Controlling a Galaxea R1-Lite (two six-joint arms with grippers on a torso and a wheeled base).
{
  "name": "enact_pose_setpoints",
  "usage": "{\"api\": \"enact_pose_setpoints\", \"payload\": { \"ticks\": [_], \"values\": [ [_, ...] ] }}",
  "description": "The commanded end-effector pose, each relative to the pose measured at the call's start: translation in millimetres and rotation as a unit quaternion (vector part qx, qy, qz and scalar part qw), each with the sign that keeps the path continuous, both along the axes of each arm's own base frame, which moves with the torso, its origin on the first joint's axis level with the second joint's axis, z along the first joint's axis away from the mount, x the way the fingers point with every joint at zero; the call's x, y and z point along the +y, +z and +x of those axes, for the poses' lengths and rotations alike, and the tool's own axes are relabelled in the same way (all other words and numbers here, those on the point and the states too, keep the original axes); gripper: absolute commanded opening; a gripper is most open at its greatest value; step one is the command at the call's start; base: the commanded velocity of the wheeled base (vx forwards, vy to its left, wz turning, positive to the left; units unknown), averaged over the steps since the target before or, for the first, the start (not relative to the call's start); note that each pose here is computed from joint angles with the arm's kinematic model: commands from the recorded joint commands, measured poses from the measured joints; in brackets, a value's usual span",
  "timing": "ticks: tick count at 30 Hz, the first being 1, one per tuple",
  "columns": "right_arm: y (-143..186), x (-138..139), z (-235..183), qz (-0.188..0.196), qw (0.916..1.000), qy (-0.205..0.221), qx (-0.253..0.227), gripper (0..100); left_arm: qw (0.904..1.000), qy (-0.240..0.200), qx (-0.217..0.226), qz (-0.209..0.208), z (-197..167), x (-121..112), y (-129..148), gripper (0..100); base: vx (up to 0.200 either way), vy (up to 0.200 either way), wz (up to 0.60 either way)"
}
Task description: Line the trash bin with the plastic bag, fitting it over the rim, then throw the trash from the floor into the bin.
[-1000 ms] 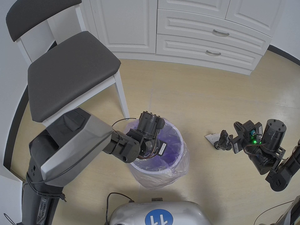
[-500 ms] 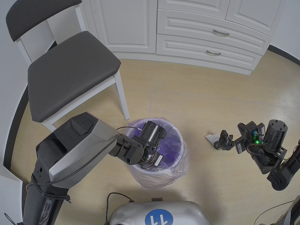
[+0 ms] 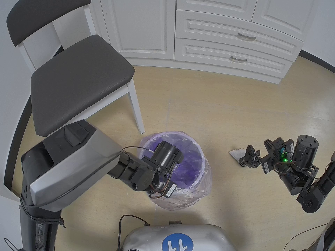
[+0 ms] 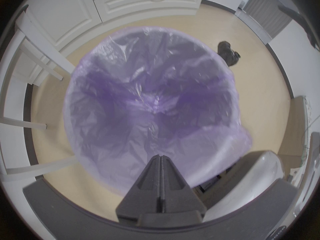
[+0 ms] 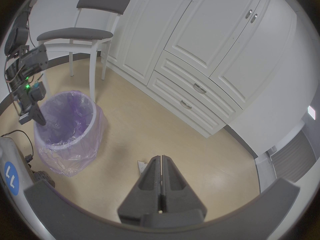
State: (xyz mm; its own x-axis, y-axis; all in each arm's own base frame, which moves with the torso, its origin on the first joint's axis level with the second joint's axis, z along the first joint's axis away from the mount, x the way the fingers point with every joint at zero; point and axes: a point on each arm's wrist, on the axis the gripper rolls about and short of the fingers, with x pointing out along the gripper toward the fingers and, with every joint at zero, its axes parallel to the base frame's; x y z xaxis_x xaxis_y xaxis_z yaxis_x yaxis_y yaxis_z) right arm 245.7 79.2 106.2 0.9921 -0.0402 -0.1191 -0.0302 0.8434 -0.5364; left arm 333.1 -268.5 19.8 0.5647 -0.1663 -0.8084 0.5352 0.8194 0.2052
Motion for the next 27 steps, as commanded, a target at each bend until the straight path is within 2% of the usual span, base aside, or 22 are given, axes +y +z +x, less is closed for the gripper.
{"api": "enact_pose_setpoints", "payload": {
  "ticks": [1, 7, 15, 22, 27],
  "values": [
    [-0.9, 0.3, 0.3, -0.001, 1.0, 0.0, 0.002, 0, 0.9999, -0.012, 0.007, 0.007, -26.2, 9.0, 8.0, 0, 0.0, 0.0, 0.0],
    [-0.5, 0.2, 0.1, -0.001, 1.0, 0.0, 0.001, 0, 0.9998, -0.012, -0.011, -0.008, -28.4, 11.0, 6.3, 0, 0.0, 0.0, 0.0],
    [-0.7, -0.2, 1.2, -0.001, 1.0, -0.001, 0.001, 0, 0.9985, 0.0, -0.044, -0.033, -9.0, 8.5, 14.5, 0, 0.0, 0.0, 0.0],
    [-3.9, -0.2, 3.7, -0.002, 1.0, -0.003, 0.006, 0, 0.9975, 0.005, -0.056, -0.042, 26.0, -15.6, -17.6, 0, 0.0, 0.0, 0.0],
    [-2.9, 0.1, 3.3, -0.002, 1.0, -0.002, 0.004, 0, 0.9978, 0.013, -0.064, -0.015, 29.1, -28.4, -42.1, 0, 0.0, 0.0, 0.0]
  ]
}}
